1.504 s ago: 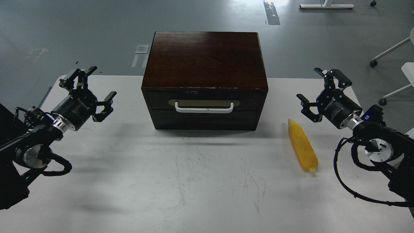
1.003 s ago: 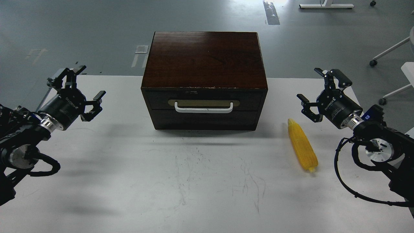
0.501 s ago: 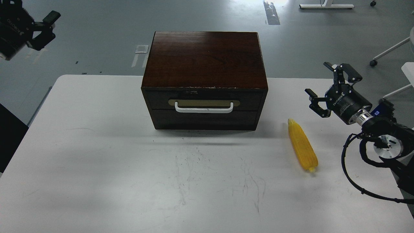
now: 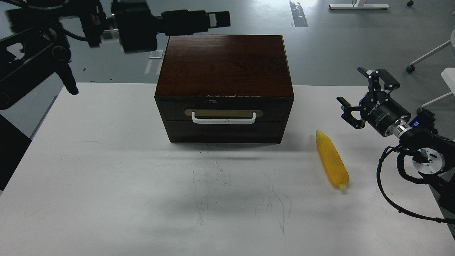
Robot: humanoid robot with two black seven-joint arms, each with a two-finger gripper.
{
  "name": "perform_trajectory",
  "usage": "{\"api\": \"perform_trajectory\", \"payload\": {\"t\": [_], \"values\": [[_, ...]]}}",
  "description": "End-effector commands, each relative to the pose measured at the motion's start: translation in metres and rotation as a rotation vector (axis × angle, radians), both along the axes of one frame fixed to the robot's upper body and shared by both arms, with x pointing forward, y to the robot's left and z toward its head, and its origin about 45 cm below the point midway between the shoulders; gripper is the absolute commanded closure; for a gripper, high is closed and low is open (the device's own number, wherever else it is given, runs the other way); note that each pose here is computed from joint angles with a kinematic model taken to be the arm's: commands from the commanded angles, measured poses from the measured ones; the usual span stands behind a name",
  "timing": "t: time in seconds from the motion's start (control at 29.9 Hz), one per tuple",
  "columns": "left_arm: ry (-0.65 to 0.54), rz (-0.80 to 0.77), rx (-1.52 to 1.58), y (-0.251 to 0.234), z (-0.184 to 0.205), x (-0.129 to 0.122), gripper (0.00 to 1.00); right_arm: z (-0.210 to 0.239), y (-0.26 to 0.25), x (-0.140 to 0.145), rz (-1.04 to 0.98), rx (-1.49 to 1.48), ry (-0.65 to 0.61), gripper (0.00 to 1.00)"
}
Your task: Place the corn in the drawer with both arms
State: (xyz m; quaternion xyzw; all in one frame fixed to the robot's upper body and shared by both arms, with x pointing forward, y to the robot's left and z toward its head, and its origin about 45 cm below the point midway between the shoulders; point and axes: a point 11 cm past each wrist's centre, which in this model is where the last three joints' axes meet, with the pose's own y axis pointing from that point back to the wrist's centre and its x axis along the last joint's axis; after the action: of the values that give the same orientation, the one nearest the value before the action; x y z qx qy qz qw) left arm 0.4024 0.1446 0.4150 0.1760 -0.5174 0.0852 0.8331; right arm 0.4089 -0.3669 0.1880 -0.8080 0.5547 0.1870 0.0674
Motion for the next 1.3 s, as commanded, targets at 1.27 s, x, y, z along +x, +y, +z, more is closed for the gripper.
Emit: {"api": "perform_trajectory", "payload": {"t": [1.27], "values": [[-0.365, -0.320, 0.942, -0.053, -0.138, -0.011, 0.01, 0.012, -0.021, -0.001, -0.028, -0.031, -0.017, 0.00]]}}
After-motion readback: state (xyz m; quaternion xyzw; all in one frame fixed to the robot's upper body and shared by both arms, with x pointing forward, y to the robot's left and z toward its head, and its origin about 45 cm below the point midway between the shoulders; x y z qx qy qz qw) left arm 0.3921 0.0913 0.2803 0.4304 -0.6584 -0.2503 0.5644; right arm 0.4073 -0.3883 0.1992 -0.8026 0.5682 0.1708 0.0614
